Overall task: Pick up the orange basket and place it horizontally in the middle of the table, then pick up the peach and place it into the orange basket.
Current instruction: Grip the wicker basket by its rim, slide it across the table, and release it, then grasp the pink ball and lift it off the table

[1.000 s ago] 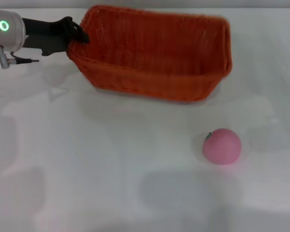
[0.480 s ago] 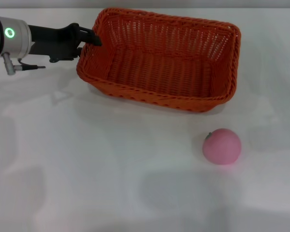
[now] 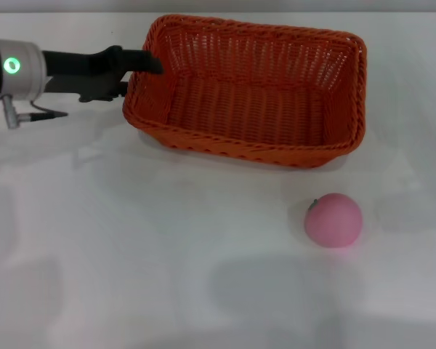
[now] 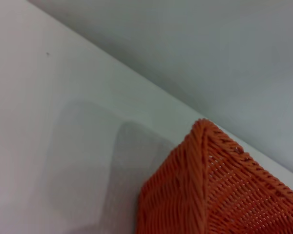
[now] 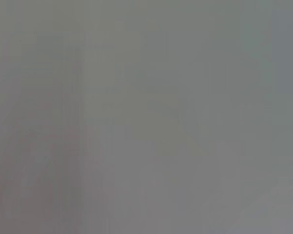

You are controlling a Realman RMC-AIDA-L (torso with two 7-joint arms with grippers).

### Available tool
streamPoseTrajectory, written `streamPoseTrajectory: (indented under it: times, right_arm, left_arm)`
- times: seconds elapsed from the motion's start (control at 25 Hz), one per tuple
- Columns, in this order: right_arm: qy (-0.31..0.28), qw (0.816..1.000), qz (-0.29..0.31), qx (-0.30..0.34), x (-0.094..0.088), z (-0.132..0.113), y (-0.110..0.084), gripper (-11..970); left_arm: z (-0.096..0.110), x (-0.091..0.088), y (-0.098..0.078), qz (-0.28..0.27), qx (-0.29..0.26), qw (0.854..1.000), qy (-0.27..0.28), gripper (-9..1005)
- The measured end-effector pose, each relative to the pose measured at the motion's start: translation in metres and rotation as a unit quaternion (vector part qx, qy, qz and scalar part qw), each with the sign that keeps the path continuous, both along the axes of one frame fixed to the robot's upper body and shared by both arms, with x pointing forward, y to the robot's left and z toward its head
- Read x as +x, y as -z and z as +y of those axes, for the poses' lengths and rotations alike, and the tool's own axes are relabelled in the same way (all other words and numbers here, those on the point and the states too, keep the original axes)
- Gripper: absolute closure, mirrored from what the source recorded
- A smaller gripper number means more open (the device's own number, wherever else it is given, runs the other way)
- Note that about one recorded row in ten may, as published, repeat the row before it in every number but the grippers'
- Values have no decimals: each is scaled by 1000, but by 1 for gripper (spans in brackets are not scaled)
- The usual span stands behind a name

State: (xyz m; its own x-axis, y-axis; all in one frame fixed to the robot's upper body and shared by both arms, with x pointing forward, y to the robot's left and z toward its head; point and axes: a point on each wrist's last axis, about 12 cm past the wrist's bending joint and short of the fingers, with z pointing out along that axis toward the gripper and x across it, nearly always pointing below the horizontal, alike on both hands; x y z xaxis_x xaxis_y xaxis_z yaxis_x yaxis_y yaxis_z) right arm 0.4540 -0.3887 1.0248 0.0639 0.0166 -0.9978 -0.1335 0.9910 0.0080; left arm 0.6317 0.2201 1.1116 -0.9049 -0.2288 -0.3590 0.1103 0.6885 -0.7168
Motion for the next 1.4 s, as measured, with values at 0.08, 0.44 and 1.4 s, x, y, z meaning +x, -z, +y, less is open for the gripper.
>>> streamPoseTrajectory:
  times: [0.08, 0.44, 1.4]
  right_arm:
    - [-4, 1000, -1, 1, -3, 0, 0, 246]
    - [-82, 996, 22, -13, -34, -42, -30, 248]
    - [-344, 898, 273, 2, -36, -10, -52, 256]
  left_arm:
    - [9, -5, 3, -17, -6, 1000, -1, 249]
    - [72, -33, 15, -148, -15, 988, -34, 224]
    - [141, -135, 39, -425, 44, 900, -86, 225]
